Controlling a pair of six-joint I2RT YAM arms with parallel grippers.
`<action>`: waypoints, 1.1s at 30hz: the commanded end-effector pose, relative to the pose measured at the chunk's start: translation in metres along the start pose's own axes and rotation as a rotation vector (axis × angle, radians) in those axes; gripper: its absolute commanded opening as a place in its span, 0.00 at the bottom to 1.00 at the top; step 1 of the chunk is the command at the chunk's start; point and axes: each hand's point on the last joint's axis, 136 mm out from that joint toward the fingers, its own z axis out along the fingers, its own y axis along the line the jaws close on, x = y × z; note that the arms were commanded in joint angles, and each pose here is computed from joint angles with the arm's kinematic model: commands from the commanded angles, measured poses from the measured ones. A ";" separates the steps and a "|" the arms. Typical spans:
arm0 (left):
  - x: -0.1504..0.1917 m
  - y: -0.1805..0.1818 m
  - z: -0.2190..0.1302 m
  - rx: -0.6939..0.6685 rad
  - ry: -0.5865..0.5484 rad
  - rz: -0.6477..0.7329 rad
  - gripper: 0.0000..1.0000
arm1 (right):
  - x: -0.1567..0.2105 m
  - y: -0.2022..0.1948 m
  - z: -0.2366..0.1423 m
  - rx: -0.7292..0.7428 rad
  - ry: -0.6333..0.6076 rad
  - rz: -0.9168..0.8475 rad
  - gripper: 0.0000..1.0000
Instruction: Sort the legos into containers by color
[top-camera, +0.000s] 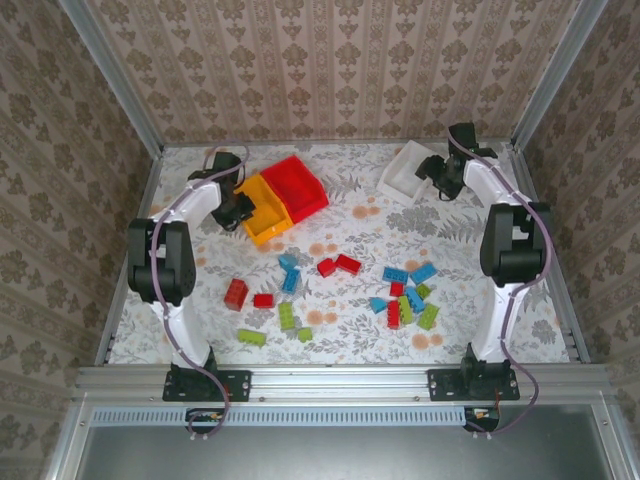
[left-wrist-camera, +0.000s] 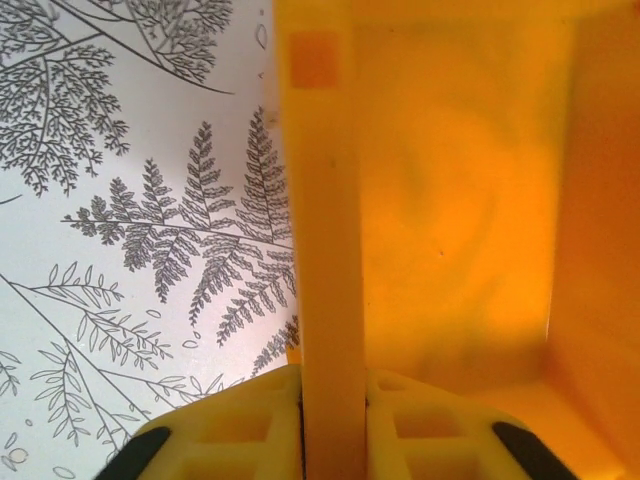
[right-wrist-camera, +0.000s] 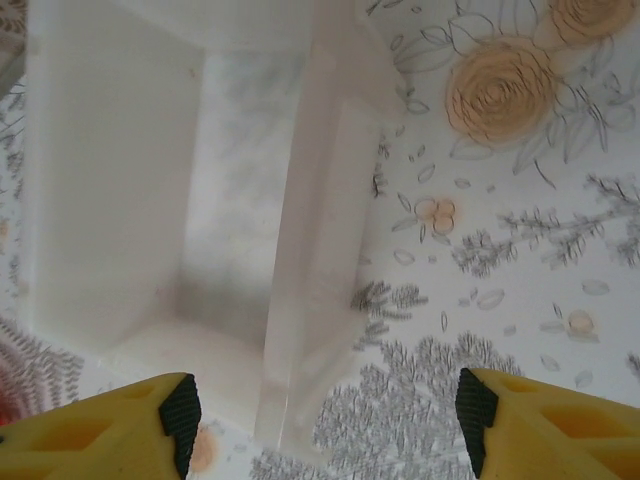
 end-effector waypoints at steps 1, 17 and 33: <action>-0.003 -0.006 -0.004 -0.016 0.001 0.111 0.13 | -0.001 -0.012 0.017 0.064 0.039 -0.022 0.68; -0.003 -0.038 -0.004 0.001 0.064 0.573 0.00 | 0.029 0.001 0.017 0.150 0.120 -0.330 0.02; 0.002 -0.035 0.002 -0.016 0.074 0.689 0.00 | 0.115 0.062 -0.003 0.063 0.183 -0.623 0.01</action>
